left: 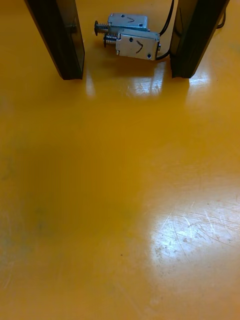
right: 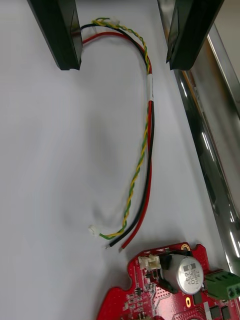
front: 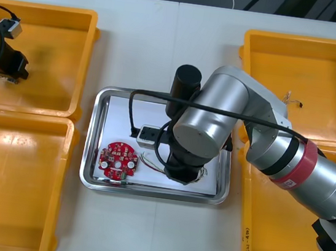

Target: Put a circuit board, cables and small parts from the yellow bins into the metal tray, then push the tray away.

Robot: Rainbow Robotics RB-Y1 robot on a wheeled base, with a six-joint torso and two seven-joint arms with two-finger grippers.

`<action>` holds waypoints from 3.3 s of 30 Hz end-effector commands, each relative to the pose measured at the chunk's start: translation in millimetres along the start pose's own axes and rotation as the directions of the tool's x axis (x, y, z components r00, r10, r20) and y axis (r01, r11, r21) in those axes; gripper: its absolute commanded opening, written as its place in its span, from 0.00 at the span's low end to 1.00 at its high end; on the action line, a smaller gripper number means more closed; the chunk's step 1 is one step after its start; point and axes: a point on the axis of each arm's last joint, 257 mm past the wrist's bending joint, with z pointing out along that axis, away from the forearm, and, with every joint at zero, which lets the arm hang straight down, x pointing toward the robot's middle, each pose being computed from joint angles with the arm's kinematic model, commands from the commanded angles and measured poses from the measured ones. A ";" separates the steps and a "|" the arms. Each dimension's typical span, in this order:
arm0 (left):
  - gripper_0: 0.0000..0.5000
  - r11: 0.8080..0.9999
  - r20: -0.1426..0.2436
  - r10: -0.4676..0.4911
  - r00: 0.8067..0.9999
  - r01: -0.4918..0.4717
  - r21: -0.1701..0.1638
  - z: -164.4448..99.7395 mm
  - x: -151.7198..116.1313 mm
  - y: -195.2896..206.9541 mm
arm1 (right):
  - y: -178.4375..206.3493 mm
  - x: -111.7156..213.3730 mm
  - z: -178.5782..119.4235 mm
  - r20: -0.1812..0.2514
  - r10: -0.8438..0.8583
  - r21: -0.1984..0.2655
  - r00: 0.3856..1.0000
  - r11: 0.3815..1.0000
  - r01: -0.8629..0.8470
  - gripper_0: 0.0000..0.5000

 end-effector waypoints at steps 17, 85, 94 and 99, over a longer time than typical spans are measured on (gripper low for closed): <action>0.06 0.995 0.007 0.096 0.995 -0.096 -0.010 0.3 -5.7 -3.7 | -89.3 7.0 -113.9 0.149 0.276 0.035 0.950 0.958 -0.284 1.00; 1.00 0.996 -0.017 0.092 0.996 -0.092 -0.005 -45.4 -15.1 7.4 | -225.1 244.0 -137.6 0.118 0.925 0.155 0.361 0.342 -0.927 1.00; 1.00 0.998 -0.050 0.055 0.997 -0.055 0.001 -46.5 0.4 17.5 | -232.6 239.4 -121.1 0.136 0.928 0.149 0.348 0.328 -0.933 1.00; 1.00 0.999 -0.071 0.051 0.996 -0.051 -0.002 -43.9 14.9 26.8 | -234.5 234.4 -111.0 0.145 0.928 0.141 0.344 0.325 -0.935 1.00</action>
